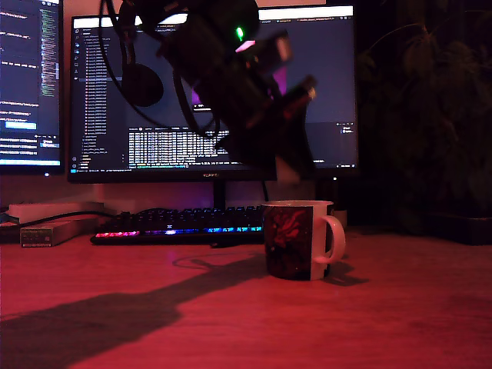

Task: Pick up the coffee capsules from the table one by one and drop them inside the nearest coffee cup

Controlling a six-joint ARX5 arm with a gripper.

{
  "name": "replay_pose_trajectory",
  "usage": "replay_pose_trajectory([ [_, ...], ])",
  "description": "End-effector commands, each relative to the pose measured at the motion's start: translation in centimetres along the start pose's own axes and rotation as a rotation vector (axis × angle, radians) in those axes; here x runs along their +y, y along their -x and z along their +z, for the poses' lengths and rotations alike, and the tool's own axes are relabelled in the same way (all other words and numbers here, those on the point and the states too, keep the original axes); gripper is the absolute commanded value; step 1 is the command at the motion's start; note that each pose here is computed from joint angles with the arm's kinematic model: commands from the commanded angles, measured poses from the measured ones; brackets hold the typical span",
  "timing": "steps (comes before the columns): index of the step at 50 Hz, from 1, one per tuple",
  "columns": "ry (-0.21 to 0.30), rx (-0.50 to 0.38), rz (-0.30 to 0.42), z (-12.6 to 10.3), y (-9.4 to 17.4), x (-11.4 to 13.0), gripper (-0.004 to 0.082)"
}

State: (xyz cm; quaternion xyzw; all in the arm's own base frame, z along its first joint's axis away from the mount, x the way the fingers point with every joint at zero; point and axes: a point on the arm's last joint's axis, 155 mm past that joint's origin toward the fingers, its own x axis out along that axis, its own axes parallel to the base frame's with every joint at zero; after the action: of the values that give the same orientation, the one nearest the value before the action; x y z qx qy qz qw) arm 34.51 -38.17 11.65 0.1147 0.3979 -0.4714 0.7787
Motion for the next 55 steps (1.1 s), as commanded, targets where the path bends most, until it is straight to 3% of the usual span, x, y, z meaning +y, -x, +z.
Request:
replay_pose_trajectory([
  [1, -0.01, 0.023, -0.008, -0.63, -0.82, -0.07, 0.0236],
  [46, -0.021, 0.018, -0.006, -0.47, -0.86, -0.16, 0.024],
  [50, -0.022, 0.017, 0.002, -0.46, -0.86, -0.01, 0.0345],
  [55, -0.022, 0.02, 0.031, -0.5, -0.85, 0.52, 0.0599],
])
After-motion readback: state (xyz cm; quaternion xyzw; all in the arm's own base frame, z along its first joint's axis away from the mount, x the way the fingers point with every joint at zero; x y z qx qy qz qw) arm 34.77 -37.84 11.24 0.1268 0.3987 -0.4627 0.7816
